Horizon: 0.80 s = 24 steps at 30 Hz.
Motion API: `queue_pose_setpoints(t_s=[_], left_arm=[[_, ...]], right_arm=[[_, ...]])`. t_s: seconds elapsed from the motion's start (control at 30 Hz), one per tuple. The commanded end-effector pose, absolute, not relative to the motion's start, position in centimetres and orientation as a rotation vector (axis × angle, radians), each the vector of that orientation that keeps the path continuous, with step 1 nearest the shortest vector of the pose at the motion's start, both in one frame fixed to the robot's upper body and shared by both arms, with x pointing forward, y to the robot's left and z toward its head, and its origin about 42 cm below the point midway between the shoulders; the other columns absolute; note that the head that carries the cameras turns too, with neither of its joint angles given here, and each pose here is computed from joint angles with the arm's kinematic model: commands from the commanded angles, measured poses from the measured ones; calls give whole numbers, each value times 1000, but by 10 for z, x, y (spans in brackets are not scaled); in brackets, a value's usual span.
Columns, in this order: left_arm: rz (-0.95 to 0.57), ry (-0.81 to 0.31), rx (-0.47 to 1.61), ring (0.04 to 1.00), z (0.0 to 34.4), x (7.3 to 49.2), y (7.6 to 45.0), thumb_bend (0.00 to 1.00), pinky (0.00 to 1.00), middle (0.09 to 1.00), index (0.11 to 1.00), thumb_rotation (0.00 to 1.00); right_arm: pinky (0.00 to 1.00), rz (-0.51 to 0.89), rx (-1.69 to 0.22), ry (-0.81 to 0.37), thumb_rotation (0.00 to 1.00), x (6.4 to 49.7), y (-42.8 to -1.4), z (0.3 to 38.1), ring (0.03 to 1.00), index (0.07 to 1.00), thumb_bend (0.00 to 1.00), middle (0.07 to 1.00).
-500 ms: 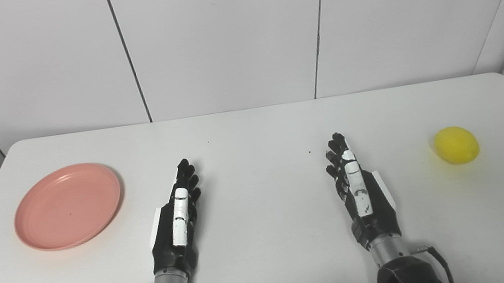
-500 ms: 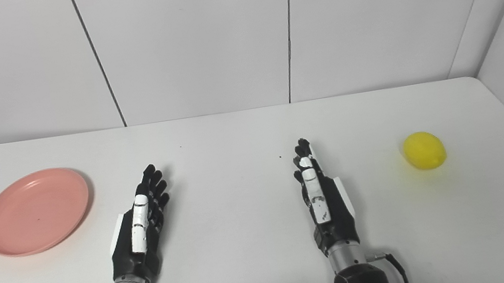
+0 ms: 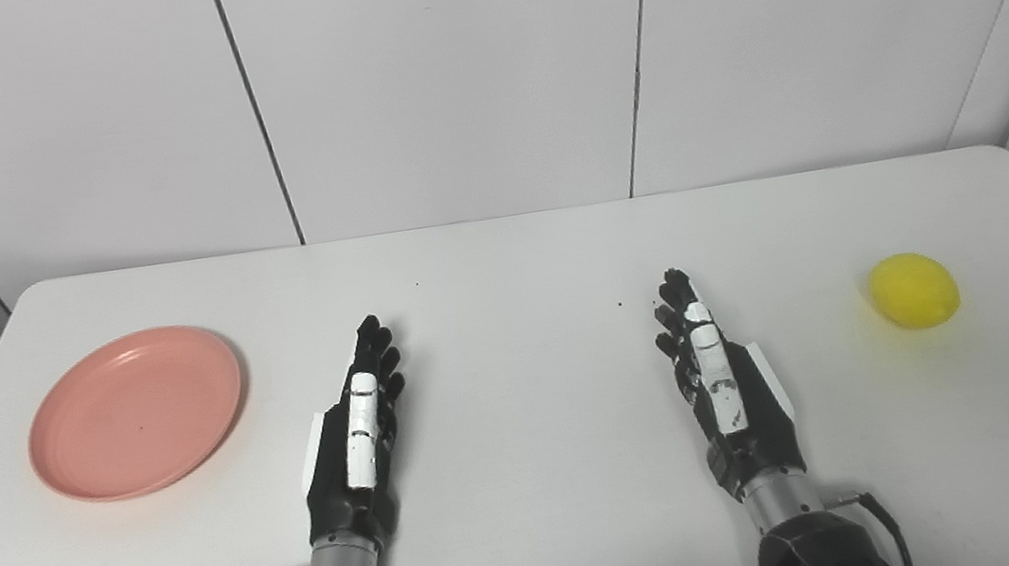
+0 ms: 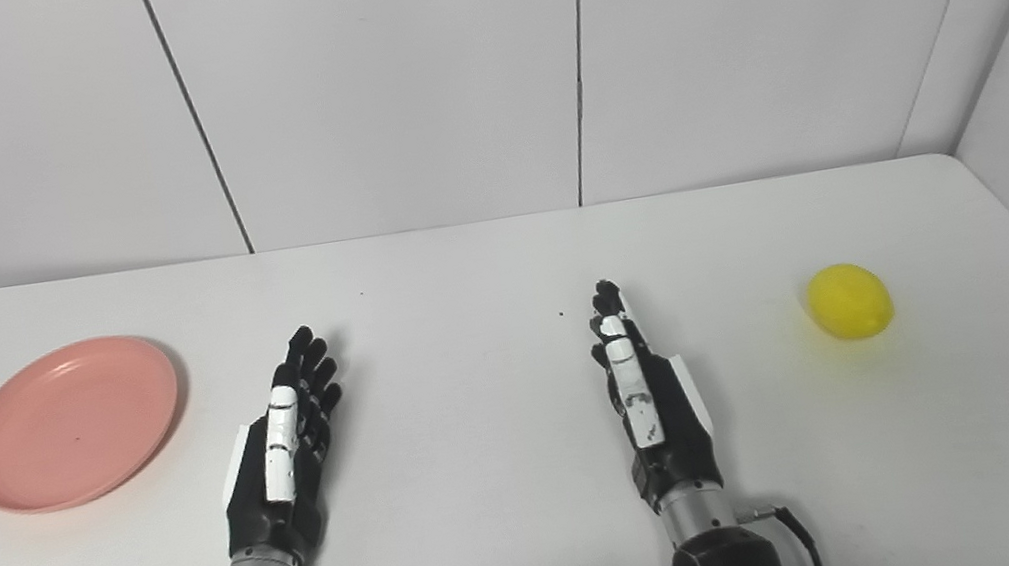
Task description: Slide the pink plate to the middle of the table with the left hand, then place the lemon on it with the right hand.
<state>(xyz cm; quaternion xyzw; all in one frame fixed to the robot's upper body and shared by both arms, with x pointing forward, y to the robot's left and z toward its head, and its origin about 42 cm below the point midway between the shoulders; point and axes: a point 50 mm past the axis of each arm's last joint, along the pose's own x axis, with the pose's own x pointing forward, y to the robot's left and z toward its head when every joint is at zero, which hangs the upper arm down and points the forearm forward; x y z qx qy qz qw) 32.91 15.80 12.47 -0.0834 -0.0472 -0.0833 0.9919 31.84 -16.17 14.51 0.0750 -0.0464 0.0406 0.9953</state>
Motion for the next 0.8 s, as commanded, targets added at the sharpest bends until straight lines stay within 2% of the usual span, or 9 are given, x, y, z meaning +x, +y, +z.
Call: queue_pose_setpoints(t_s=[0.0, 0.6, 0.77], left_arm=[[-176, -132, -167, 1000, 129, 331, 153, 594, 1000, 1000, 1000, 1000], [-174, -141, -133, 1000, 125, 330, 152, 623, 1000, 1000, 1000, 1000], [-164, -140, -129, 1000, 123, 329, 148, 604, 1000, 1000, 1000, 1000]], right_arm=[[1000, 100, 155, -150, 1000, 325, -159, 160, 1000, 986, 699, 1000], [1000, 91, 158, -148, 1000, 325, -160, 157, 1000, 977, 707, 1000], [1000, 95, 148, -149, 1000, 323, -165, 157, 1000, 980, 695, 1000]])
